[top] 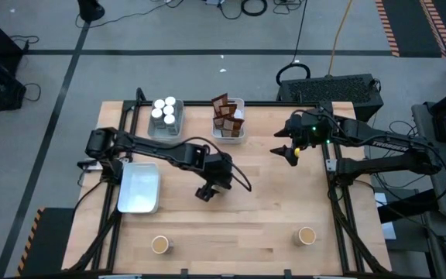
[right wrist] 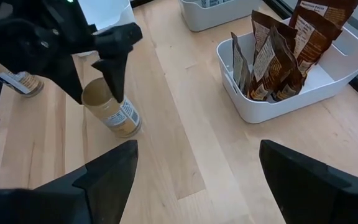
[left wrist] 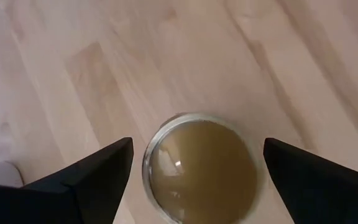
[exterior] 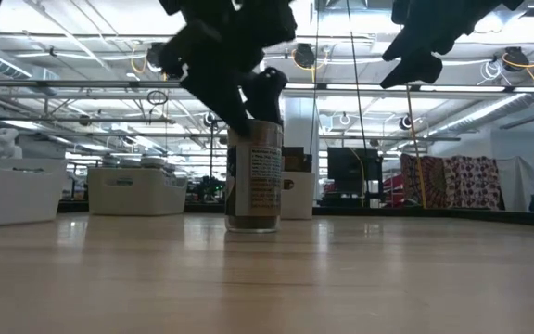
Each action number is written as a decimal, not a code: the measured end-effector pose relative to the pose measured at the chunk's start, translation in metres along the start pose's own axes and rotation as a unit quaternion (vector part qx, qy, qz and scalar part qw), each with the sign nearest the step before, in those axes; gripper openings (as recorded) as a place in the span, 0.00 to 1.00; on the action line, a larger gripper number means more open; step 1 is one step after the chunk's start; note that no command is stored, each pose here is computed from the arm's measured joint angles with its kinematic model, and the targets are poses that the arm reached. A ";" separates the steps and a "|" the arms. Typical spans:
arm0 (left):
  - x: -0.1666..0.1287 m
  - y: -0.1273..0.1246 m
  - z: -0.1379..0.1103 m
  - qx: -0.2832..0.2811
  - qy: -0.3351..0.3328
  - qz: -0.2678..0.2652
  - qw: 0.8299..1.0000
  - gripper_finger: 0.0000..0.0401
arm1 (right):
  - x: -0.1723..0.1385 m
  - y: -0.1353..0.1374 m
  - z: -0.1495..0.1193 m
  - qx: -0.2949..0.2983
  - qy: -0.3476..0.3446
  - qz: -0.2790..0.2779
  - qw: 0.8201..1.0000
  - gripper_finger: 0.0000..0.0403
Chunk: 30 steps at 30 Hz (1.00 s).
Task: Sort spices by type
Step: Put the top gold seasoning bottle into the bottom white bin
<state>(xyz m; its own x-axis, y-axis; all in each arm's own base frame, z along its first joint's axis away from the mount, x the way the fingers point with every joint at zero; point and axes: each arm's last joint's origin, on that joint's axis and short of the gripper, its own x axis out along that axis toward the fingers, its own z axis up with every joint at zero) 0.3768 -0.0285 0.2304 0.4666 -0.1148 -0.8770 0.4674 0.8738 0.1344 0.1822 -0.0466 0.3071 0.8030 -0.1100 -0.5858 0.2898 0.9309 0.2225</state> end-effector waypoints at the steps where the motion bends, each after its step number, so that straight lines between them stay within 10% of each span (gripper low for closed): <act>1: 0.003 0.000 -0.001 -0.002 0.006 0.002 1.000 0.91 | 0.000 0.000 0.000 0.000 0.000 0.000 1.000 0.79; 30: -0.002 0.001 -0.006 -0.017 0.030 0.001 0.999 0.71 | 0.000 0.000 0.000 -0.011 0.001 0.000 1.000 0.79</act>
<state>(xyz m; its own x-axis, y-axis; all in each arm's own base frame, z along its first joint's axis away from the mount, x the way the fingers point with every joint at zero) 0.3715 -0.0246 0.2291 0.4219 -0.0846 -0.9027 0.4402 0.8895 0.1223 0.1821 -0.0465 0.3069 0.8019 -0.1093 -0.5874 0.2780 0.9385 0.2049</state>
